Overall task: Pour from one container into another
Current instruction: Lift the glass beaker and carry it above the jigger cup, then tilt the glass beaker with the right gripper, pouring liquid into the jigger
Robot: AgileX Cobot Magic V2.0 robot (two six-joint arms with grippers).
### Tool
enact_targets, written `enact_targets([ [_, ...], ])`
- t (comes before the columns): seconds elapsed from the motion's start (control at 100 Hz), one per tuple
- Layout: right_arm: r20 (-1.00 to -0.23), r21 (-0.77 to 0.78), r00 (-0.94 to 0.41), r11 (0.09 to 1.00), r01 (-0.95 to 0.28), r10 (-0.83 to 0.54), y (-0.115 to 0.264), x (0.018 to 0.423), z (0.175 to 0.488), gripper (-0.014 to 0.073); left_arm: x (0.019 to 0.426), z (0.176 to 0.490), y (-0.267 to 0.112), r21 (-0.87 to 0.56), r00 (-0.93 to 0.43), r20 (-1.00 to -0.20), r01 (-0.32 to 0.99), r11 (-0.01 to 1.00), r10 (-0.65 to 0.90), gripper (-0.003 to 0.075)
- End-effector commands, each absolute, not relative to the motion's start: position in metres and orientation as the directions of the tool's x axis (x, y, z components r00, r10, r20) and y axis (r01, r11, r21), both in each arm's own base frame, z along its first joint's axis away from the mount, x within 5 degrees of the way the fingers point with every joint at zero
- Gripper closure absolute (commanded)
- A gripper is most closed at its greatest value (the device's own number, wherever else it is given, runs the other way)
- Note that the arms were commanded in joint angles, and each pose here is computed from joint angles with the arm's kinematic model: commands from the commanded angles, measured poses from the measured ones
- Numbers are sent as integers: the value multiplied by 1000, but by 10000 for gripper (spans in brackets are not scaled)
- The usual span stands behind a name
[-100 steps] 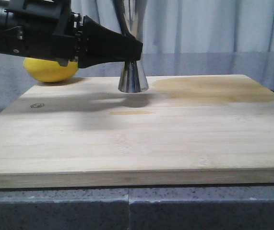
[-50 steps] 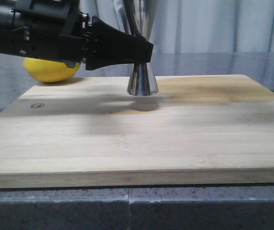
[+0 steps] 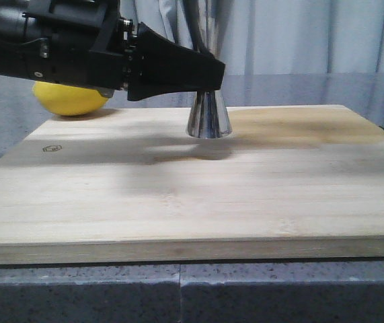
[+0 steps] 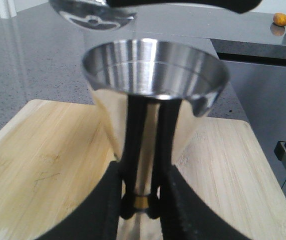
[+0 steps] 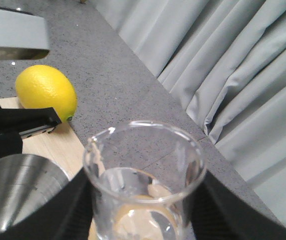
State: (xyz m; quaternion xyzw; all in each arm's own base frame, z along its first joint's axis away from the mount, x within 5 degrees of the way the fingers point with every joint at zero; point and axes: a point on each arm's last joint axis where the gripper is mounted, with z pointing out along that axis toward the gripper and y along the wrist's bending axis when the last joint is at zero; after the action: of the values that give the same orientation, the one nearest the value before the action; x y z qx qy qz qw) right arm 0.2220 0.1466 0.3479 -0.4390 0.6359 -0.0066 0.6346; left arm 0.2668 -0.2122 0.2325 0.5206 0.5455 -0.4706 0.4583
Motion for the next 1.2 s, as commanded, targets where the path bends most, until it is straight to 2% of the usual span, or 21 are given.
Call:
enact_targets([
  [0.0, -800, -594, 301, 616, -517, -519, 148, 214, 373, 399, 259, 264, -215, -7, -8, -1000, 999, -50, -9, 713],
  [1.19, -643, -757, 401, 463, -460, -652, 152, 212, 370, 399, 259, 264, -215, -7, -8, -1000, 999, -50, -9, 713],
])
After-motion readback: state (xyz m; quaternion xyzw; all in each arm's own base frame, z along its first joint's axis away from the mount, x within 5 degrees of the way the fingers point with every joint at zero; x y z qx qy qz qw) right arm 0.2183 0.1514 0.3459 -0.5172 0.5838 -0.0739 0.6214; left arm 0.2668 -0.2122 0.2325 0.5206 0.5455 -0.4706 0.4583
